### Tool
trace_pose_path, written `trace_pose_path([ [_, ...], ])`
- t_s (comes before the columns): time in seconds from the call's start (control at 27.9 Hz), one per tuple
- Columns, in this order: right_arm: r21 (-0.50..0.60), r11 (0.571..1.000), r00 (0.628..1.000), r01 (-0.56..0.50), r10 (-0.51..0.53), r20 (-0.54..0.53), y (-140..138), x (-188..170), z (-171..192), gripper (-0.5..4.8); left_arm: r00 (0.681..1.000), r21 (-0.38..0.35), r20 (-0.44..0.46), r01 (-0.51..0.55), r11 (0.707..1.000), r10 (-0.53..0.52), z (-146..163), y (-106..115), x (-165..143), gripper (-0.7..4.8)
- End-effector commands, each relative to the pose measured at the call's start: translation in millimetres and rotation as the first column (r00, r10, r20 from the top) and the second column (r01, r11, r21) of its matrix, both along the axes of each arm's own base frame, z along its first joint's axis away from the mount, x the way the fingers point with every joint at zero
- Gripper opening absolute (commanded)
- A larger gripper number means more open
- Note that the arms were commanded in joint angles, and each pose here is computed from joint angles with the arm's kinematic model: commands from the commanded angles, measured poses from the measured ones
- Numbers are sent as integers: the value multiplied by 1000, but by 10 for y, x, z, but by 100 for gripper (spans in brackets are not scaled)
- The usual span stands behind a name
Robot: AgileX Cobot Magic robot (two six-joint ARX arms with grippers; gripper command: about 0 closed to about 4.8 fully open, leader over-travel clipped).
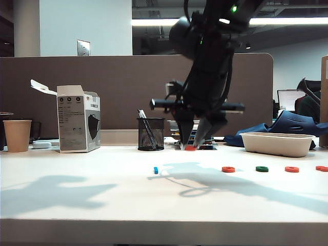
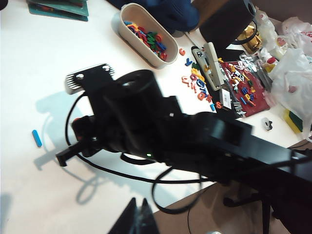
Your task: Select the appropriate letters from the row of letter magnets placed on the table to arrange into the word "cool".
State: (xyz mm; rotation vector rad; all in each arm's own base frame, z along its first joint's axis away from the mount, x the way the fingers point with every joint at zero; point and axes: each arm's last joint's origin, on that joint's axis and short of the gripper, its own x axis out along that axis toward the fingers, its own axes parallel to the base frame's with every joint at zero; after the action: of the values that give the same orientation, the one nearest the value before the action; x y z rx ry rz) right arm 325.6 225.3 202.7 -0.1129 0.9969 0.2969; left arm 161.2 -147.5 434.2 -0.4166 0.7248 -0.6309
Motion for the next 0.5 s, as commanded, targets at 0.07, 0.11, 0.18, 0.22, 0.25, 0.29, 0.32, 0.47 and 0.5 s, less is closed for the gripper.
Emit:
trace_pose_path([
  [0.07,10,999,998,48,-48,-38,-66,-101,164,112,1000,-12,15,2,1000,-1,27,4,-6,-3],
  [0.11,3,998,996,66,-65,-62,-92,-138,188,112,1000,-12,15,2,1000,-1,27,4,-6,-3],
  [0.18,-23,996,991,84,-86,-104,-136,-201,210,112,1000,-12,15,2,1000,-1,27,4,-6,-3],
  [0.22,-36,995,988,89,-93,-122,-154,-226,216,112,1000,-12,15,2,1000,-2,27,4,-6,-3],
  [0.25,-50,995,985,91,-97,-141,-165,-249,212,111,1000,-12,15,2,1000,-2,27,4,-6,-3],
  [0.29,-66,994,981,92,-102,-163,-173,-275,203,112,1000,-12,15,2,1000,-2,27,4,-6,-3],
  [0.32,-77,992,978,95,-107,-180,-170,-301,192,112,1000,-12,15,2,1000,-2,27,4,-7,-3],
  [0.47,-104,990,969,92,-113,-219,-117,-419,104,112,1000,-12,15,2,1000,-1,27,4,-6,-3],
  [0.5,-107,990,968,89,-112,-225,-96,-450,75,112,1000,-12,15,2,1000,-1,27,4,-6,-3],
])
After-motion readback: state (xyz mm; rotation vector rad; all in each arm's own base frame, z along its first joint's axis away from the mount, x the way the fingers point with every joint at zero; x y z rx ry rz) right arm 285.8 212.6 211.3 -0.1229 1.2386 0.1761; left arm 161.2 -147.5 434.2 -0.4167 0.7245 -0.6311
